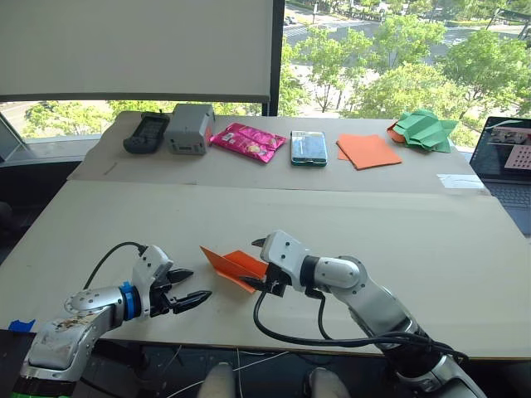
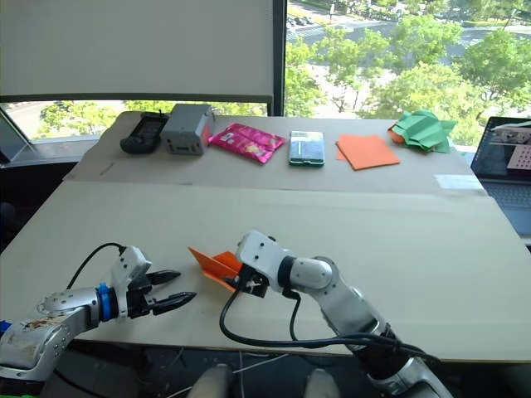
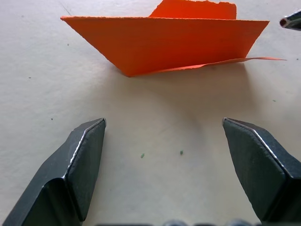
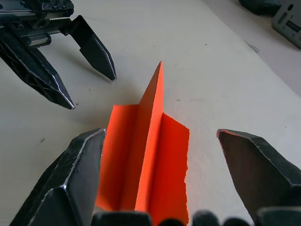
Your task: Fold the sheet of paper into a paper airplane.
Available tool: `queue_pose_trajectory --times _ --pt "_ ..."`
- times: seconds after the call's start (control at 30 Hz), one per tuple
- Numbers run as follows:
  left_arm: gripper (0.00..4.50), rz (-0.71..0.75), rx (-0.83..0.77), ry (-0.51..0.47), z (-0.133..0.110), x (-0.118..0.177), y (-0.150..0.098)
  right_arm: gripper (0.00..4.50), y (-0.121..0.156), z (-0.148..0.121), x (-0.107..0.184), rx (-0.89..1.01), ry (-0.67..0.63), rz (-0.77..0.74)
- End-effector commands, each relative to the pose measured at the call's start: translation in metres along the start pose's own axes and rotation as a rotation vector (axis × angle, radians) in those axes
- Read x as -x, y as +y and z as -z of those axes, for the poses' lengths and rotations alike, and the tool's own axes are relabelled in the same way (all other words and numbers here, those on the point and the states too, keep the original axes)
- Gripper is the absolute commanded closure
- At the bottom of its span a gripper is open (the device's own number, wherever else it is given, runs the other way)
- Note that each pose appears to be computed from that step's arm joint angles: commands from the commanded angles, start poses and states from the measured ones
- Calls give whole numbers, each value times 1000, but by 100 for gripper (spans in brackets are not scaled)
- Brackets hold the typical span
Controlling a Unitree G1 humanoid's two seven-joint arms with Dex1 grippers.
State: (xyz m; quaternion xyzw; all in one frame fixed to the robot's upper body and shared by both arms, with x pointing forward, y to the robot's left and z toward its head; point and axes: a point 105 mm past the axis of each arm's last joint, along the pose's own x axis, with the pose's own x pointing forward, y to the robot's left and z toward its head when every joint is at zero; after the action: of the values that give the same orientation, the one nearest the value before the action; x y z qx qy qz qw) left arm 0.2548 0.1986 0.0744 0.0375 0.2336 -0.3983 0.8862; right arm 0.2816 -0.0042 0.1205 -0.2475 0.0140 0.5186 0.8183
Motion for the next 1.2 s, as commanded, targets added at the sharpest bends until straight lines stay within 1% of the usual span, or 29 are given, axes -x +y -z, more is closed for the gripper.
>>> queue_pose_trajectory --times 0.03,0.13,0.27,0.3,0.67,0.7,0.8,1.2 --pt "28 12 -32 -22 -10 1 -5 186 0 -2 0 6 -19 17" --pt "28 12 -31 -17 -10 2 -6 292 2 3 -1 4 -2 6" --pt "28 8 -28 -15 -10 3 -7 432 4 3 -1 3 -1 -6" --pt "28 7 -27 -14 -10 4 -7 448 4 3 -2 2 -2 -7" --pt "28 4 -17 -4 -4 5 -6 448 7 2 -1 1 -1 -13" --pt "28 5 -16 -4 -4 5 -6 389 7 3 -1 -2 0 -15" --pt "28 4 -15 -4 -4 5 -6 296 9 3 -2 -10 3 -18" --pt "28 -3 -11 4 0 6 -5 296 13 18 -7 -43 38 -30"
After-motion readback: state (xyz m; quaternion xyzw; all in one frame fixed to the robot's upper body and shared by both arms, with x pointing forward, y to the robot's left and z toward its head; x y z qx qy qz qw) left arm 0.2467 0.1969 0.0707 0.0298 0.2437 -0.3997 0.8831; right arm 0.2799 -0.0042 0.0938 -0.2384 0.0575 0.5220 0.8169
